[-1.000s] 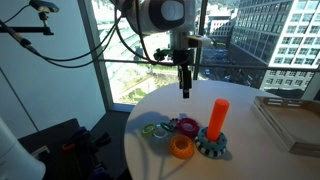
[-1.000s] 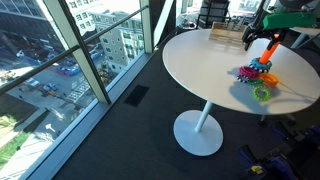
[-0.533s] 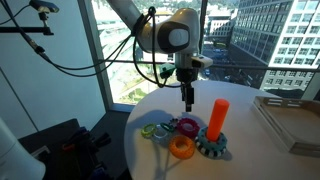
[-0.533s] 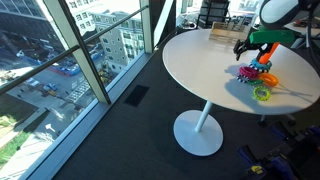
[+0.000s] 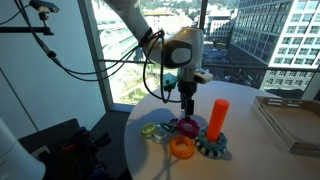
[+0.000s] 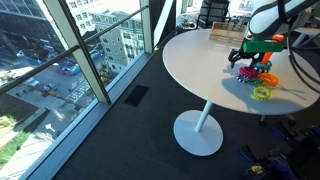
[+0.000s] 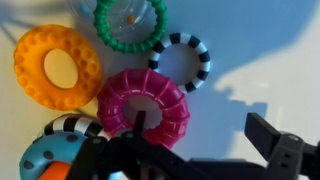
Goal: Put the pink ring around the orange rod
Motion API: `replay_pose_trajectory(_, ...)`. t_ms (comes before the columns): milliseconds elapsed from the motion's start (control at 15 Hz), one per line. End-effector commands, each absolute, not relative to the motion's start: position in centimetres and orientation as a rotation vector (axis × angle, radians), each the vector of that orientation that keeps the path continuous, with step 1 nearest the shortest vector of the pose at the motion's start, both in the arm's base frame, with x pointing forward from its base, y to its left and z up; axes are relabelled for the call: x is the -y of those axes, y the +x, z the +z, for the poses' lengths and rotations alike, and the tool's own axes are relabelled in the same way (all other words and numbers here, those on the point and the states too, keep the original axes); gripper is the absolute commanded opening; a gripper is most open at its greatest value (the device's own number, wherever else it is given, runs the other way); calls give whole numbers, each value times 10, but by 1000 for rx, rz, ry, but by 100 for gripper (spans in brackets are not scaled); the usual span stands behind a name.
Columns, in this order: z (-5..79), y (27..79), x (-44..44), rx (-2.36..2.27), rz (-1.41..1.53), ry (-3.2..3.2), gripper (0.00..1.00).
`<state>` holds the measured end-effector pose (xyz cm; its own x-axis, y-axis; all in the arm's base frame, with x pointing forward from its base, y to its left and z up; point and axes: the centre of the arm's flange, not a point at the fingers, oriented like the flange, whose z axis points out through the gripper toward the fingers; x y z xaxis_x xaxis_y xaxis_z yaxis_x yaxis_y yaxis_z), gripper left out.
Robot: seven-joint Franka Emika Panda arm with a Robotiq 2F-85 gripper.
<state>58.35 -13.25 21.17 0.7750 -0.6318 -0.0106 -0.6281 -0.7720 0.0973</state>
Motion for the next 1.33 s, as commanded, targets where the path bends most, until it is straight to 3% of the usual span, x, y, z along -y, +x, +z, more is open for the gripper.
replay_pose_trajectory(0, 206, 594, 143, 1013, -74, 2895, 100)
replay_pose_trajectory(333, 197, 591, 150, 1020, -93, 2889, 100)
replay_pose_trajectory(467, 195, 589, 152, 1023, -95, 2886, 73)
replay_pose_trajectory(1000, 224, 588, 152, 1021, -76, 2873, 10)
replay_pose_trajectory(1267, 258, 588, 148, 1010, -28, 2877, 10)
